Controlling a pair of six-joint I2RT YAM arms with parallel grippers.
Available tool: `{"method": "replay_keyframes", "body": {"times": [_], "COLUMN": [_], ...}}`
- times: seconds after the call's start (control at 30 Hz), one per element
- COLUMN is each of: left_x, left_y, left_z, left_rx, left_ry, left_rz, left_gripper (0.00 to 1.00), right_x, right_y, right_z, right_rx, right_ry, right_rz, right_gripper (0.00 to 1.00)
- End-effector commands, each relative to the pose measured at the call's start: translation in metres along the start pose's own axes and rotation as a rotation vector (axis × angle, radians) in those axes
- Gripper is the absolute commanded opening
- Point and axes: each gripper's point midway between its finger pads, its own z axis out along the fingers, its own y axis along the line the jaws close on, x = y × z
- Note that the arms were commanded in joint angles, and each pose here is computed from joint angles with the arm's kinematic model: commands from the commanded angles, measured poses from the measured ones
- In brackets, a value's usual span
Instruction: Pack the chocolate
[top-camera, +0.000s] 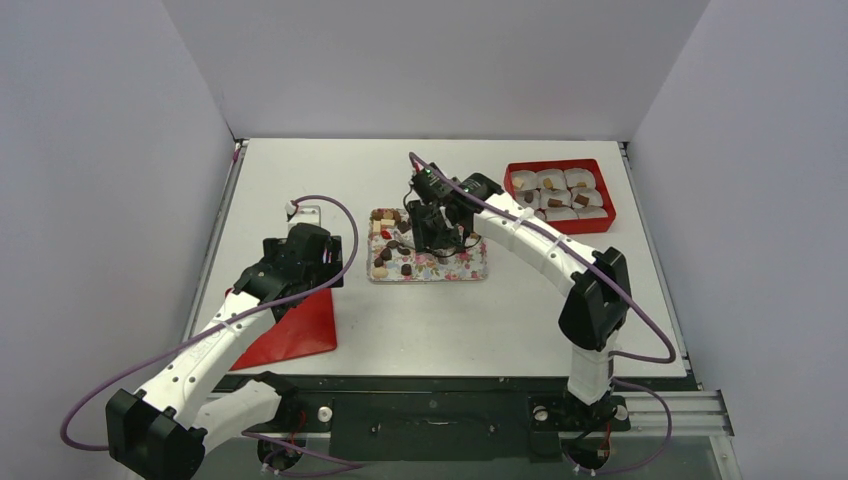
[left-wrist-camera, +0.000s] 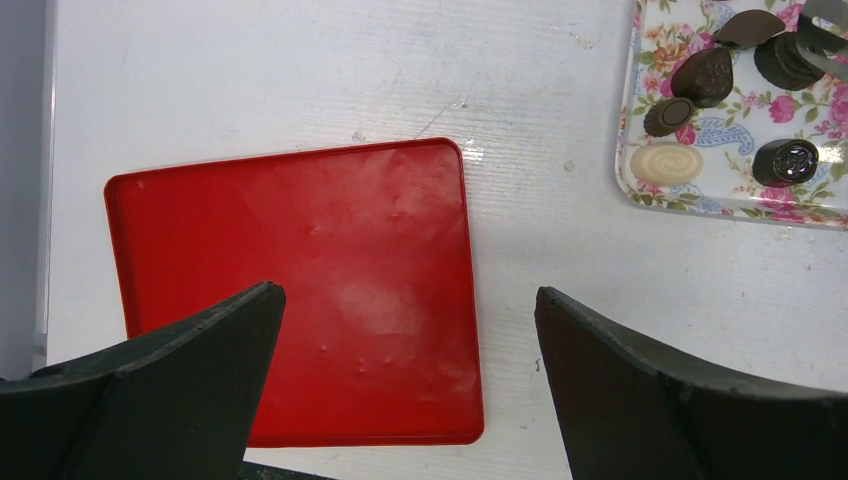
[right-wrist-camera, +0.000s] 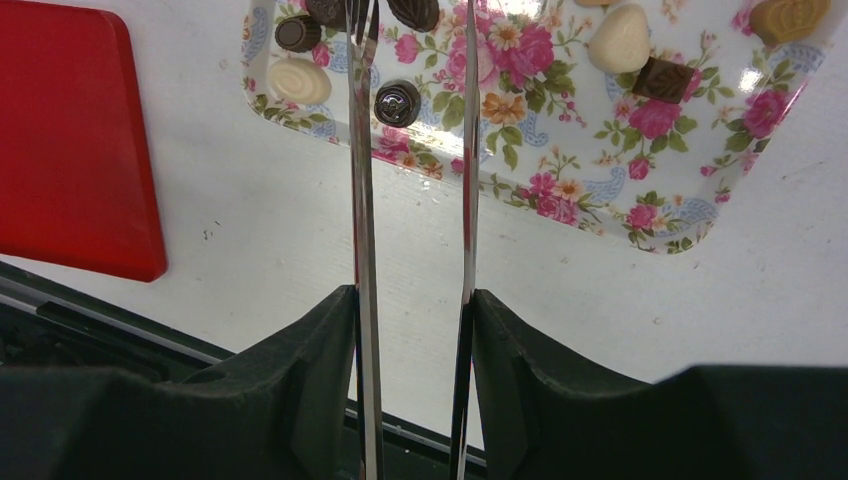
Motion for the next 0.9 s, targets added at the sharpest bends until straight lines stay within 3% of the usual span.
{"method": "replay_keyframes", "body": {"times": [0.0,0.87], "left_x": [-0.014,-0.013], "left_y": [0.002,0.002], "left_z": [-0.004,-0.003], "left_rx": [-0.003,-0.005], "left_ry": [-0.049,-0.045], "left_rz": [-0.025,-0.022], "left_gripper": [0.96,0.96], "right_x": [-0.013,0.000], "right_y": [0.010,0.014], "right_z": [-0.006,0.020], "right_rx": [-0.002,0.022], "right_ry": [-0.043,0.022], "right_rz": [-0.045,-0.087], "right_gripper": [0.40,0.35]}}
